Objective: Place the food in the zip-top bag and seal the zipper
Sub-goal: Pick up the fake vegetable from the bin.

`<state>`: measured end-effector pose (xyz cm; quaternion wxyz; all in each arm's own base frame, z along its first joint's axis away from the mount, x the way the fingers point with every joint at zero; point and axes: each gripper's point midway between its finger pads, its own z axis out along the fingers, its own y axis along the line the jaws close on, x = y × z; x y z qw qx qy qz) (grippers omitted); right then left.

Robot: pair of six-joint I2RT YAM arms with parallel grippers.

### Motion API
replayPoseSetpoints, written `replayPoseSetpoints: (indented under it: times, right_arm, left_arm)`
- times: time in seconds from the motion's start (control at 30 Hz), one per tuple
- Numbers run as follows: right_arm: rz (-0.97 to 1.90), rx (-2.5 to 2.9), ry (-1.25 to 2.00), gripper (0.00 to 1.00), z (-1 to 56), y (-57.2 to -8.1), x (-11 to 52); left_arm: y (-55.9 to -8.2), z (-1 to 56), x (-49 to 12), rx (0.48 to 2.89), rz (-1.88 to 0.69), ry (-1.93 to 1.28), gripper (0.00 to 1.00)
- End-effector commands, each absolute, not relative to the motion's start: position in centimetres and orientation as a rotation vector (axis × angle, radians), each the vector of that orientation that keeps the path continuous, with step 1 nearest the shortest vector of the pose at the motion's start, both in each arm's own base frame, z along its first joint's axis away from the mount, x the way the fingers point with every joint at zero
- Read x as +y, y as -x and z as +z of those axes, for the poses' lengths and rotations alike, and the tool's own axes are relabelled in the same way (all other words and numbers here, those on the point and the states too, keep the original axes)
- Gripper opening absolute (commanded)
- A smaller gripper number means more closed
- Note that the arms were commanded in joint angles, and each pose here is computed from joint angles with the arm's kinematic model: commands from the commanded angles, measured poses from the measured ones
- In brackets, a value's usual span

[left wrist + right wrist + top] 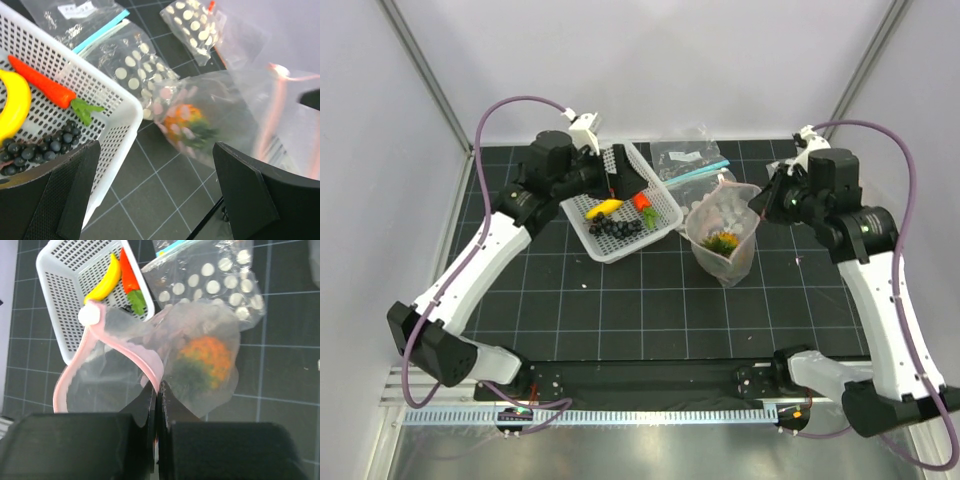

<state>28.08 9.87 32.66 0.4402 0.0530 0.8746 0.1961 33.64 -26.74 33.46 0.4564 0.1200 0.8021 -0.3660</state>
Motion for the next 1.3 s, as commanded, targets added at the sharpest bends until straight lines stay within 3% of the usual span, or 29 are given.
replayPoseSetpoints:
  times: [0.0, 0.23, 0.57, 0.9, 1.27]
  right_arm:
    - [0.353, 2.105, -0.105, 0.01, 35.7, -25.7, 7.3]
    - [0.274, 2.091, -0.083, 0.01, 37.8, -25.1, 6.1]
    - [0.442, 2.297, -0.052, 0.01, 27.5, -28.5, 10.4]
    - [0.508, 2.317, 0.002, 0.01, 24.4, -29.4, 13.6]
    - [0.535, 2.286, 0.001, 0.01, 24.7, -29.3, 13.9]
  left_arm:
    - [-34.4, 32.6, -26.8, 2.024, -0.876, -0.261, 1.0]
    - [-37.5, 28.0, -27.0, 2.138, -0.779, -0.167, 1.0]
    - [-44.8, 19.6, -27.6, 2.3, -0.714, 0.184, 1.0]
    - [-50.0, 12.2, -30.3, 2.373, -0.734, 0.43, 1.0]
    - [-51.3, 6.4, -29.6, 2.328, -0.707, 0.786, 0.77]
